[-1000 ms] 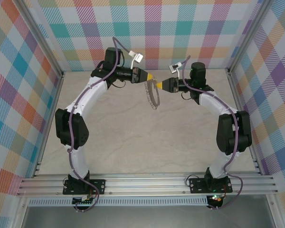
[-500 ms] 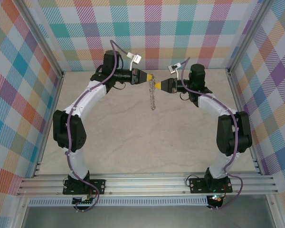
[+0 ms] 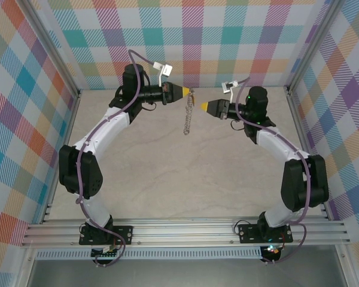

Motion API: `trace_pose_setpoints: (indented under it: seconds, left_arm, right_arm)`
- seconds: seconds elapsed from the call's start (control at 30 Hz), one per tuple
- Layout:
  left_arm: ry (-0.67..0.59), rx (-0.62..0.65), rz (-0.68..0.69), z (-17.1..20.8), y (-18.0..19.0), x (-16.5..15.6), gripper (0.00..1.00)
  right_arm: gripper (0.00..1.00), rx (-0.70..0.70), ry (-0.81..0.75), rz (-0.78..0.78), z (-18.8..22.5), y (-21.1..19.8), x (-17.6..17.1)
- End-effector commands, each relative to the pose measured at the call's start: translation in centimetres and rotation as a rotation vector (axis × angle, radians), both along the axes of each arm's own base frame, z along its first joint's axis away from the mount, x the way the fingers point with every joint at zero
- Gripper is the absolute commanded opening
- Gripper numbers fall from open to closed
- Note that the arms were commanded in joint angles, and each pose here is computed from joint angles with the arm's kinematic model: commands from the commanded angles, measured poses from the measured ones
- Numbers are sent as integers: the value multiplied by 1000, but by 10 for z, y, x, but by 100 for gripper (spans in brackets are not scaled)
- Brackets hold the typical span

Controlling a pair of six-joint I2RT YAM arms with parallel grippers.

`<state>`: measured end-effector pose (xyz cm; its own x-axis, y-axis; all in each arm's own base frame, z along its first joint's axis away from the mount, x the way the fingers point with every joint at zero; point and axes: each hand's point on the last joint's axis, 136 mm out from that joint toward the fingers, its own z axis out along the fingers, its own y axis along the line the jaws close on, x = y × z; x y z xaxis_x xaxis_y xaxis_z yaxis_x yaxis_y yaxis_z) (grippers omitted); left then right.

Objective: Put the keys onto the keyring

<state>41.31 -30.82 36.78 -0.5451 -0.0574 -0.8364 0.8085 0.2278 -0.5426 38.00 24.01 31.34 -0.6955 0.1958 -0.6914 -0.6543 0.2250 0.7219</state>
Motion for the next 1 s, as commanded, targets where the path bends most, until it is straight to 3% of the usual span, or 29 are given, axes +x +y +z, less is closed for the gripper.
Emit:
trace_pose_setpoints:
  seconds: [0.0,0.1,0.33,0.97]
  left_arm:
    - [-93,-43,-8,30,3,-12,0]
    - [-100,-49,-3,32,3,-12,0]
    - [-103,-77,8,40,4,-12,0]
    - [-82,-103,-4,44,3,-17,0]
  right_arm:
    - [42,23,-46,-143,14,-11,12]
    - [49,34,-53,-209,15,-14,15]
    - [51,-90,-120,-325,-1,1,16]
    - [51,-200,-274,-321,21,35,8]
